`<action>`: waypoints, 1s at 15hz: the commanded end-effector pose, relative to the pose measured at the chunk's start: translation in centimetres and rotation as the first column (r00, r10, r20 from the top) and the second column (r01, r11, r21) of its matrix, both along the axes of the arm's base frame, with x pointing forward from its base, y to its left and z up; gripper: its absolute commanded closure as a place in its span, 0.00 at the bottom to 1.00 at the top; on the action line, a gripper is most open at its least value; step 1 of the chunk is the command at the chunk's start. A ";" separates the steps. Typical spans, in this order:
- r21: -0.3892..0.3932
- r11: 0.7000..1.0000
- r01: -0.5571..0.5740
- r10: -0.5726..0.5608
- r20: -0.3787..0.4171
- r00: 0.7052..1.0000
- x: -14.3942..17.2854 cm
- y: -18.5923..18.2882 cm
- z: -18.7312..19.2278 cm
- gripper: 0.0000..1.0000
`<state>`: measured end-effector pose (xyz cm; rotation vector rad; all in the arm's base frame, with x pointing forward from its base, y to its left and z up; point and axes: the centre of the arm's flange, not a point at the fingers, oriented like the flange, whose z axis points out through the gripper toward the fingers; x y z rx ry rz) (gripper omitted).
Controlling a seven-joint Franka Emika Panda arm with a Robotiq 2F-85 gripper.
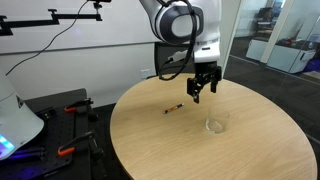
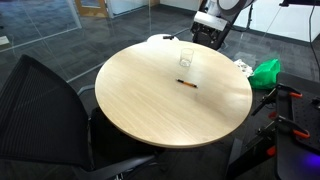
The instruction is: Move the glass cup forward
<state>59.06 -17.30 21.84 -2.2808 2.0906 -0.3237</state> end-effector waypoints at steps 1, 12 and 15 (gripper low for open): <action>0.005 1.000 0.014 -0.013 -0.020 1.000 2.1 -1.0 -1.4 0.00; 0.095 0.993 -0.074 0.083 -0.093 0.992 4.5 -3.2 -4.6 0.00; 0.102 0.992 -0.076 0.089 -0.127 0.988 4.9 -4.0 -4.7 0.00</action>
